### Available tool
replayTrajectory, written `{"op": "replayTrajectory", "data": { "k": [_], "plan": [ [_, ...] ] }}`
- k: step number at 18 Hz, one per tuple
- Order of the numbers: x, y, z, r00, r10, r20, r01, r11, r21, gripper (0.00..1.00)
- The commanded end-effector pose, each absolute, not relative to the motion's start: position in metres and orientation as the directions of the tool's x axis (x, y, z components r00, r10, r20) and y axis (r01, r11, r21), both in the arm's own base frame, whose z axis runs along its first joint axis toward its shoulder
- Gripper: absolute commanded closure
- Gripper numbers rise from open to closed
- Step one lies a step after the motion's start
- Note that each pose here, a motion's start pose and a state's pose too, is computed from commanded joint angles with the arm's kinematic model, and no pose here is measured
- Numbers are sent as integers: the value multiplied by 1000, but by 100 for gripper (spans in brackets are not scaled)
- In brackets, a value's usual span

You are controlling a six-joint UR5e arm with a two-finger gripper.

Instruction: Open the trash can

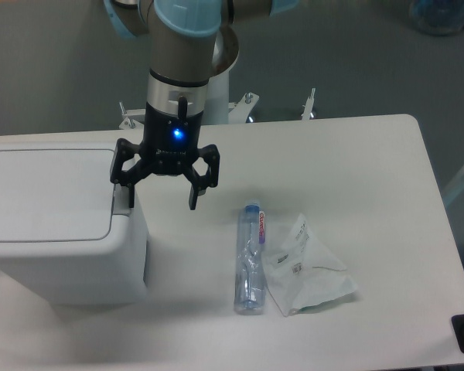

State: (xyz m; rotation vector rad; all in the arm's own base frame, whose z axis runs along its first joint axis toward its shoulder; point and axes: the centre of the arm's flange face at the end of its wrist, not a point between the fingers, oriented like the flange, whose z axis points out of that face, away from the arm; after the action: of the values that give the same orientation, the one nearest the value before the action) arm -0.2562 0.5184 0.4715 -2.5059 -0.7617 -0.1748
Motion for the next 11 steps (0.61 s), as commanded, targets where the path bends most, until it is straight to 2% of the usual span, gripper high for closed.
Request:
{"op": "replayTrajectory", "data": {
  "k": [8,11],
  "plan": [
    [-257,519,471,834,485,263,551,-713,-434,0],
    [-254,518,488,839,469,275,543,-701,-463,0]
  ]
}}
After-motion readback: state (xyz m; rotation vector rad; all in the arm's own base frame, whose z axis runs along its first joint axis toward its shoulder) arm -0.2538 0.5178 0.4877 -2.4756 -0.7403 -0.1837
